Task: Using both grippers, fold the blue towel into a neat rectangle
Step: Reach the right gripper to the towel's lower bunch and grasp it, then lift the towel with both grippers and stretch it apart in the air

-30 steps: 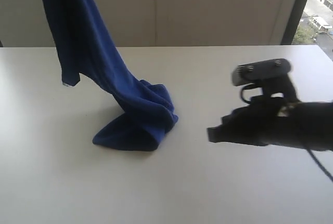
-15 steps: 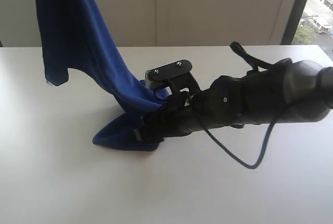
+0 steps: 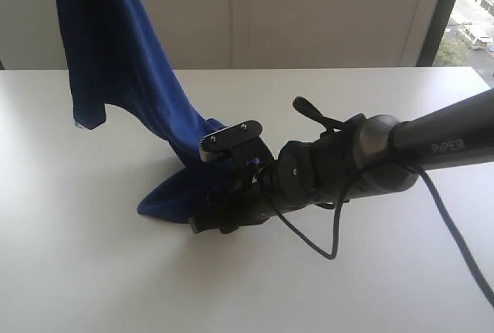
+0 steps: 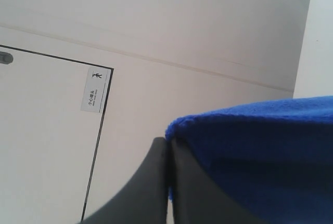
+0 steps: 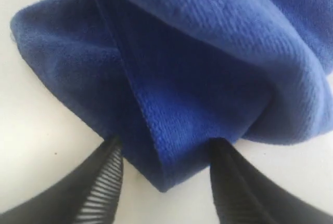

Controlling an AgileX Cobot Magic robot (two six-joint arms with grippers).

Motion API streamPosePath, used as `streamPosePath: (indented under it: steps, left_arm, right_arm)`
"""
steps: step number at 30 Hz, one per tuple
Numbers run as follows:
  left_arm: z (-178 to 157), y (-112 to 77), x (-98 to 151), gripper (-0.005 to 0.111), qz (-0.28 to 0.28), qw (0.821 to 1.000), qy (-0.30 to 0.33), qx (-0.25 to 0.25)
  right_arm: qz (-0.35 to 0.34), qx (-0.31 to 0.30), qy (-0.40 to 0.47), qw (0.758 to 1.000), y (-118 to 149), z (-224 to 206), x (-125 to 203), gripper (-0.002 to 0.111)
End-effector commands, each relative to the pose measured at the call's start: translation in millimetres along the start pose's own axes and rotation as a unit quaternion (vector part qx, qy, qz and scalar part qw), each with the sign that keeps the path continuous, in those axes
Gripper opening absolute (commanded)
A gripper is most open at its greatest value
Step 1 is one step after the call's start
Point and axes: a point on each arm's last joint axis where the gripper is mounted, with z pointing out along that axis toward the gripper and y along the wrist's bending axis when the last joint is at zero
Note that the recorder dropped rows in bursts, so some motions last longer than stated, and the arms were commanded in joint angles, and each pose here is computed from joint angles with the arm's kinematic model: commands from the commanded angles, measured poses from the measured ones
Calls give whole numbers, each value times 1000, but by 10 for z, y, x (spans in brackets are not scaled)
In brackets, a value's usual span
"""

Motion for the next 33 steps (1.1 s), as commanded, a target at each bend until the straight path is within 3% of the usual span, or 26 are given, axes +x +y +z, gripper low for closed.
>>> streamPosePath:
  steps: [1,4,6,14,18,23,26,29,31,33]
  left_arm:
    - [-60,63,-21,0,-11,1000,-4,-14]
    - [-60,63,-21,0,-11,1000,-4,-14]
    - [-60,63,-21,0,-10,1000,-4,-14]
    - [-62,98,-15,0,-9,999,-1,-33]
    - [-62,101,-15,0,-7,999,-1,-34]
    - [-142,136,-36,0,-7,999,-4,-38]
    - [-358,100,37,0,-54,998,9,29]
    - [-670,-16,226,0,-117,979,105,128]
    - [-839,-57,302,0,-130,965,168,156]
    - [-939,-45,317,0,-130,960,193,152]
  right_arm:
    - [-13,2,-13,1000,13,-8,-39,30]
    - [-43,1,-9,999,15,-13,-35,8]
    - [-51,2,-7,999,-13,-33,-43,0]
    - [-30,37,-14,999,-601,-528,-256,0]
    - [-125,73,17,989,-804,-1080,-341,0]
    - [-166,155,8,974,-926,-1877,-550,0]
    - [-180,212,8,960,-935,-2436,-636,0]
    - [-170,224,57,958,-908,-2733,-569,0]
    - [-171,241,74,953,-912,-2878,-541,0]
    - [-171,250,73,950,-909,-2971,-549,0]
